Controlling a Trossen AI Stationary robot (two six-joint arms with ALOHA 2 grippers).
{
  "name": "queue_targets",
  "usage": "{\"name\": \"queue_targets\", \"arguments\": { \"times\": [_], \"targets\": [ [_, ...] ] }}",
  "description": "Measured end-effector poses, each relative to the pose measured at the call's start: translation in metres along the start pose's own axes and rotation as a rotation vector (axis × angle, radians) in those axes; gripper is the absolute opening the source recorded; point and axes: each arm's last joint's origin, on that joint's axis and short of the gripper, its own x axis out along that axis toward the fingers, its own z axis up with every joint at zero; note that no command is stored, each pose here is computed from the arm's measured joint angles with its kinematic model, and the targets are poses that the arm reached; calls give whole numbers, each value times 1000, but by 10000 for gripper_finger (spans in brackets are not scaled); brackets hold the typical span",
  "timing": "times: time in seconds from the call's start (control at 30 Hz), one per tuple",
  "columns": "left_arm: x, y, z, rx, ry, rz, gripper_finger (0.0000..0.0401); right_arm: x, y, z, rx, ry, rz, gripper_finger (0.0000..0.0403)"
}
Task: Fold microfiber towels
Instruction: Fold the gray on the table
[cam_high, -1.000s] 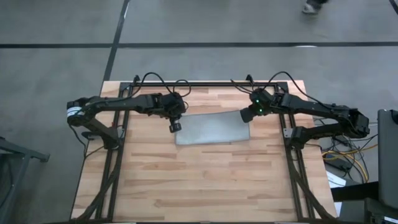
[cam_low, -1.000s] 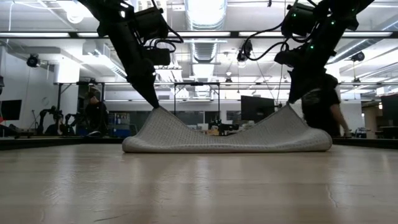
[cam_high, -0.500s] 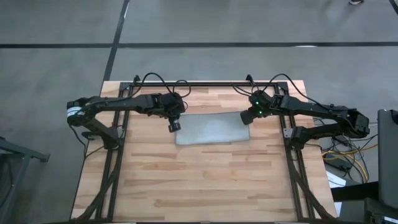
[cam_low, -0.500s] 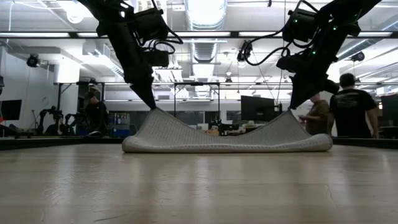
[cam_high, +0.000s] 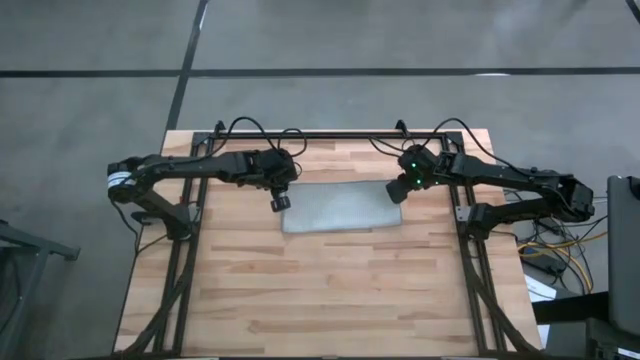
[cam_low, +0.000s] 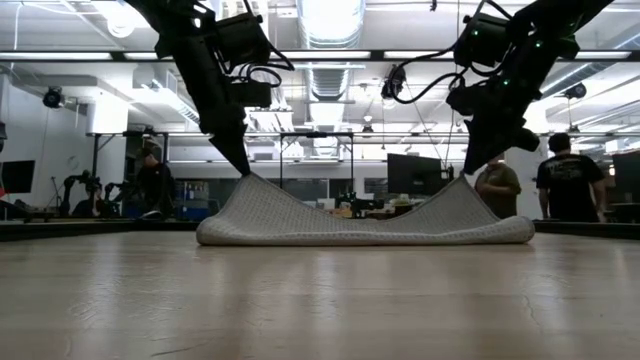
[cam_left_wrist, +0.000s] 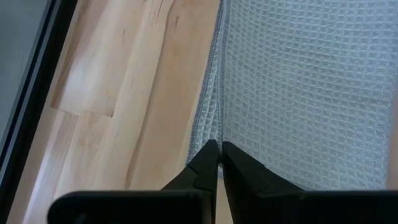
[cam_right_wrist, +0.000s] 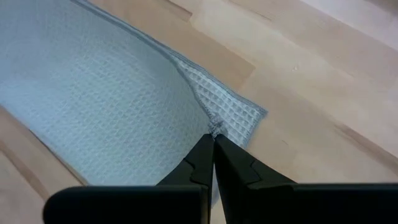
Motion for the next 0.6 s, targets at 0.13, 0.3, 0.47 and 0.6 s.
{"name": "queue_targets", "arguments": {
  "times": [0.13,0.3,0.47,0.6],
  "targets": [
    [0,0,0,0,0,0,26,0,0,0,0,0,5,9],
    [0,0,0,-8,0,0,26,1,0,-2,0,21,31,9],
    [0,0,0,-7,0,0,26,2,0,-2,2,11,15,9],
    [0,0,0,-7,0,0,26,2,0,-2,2,9,15,9]
  ]
}}
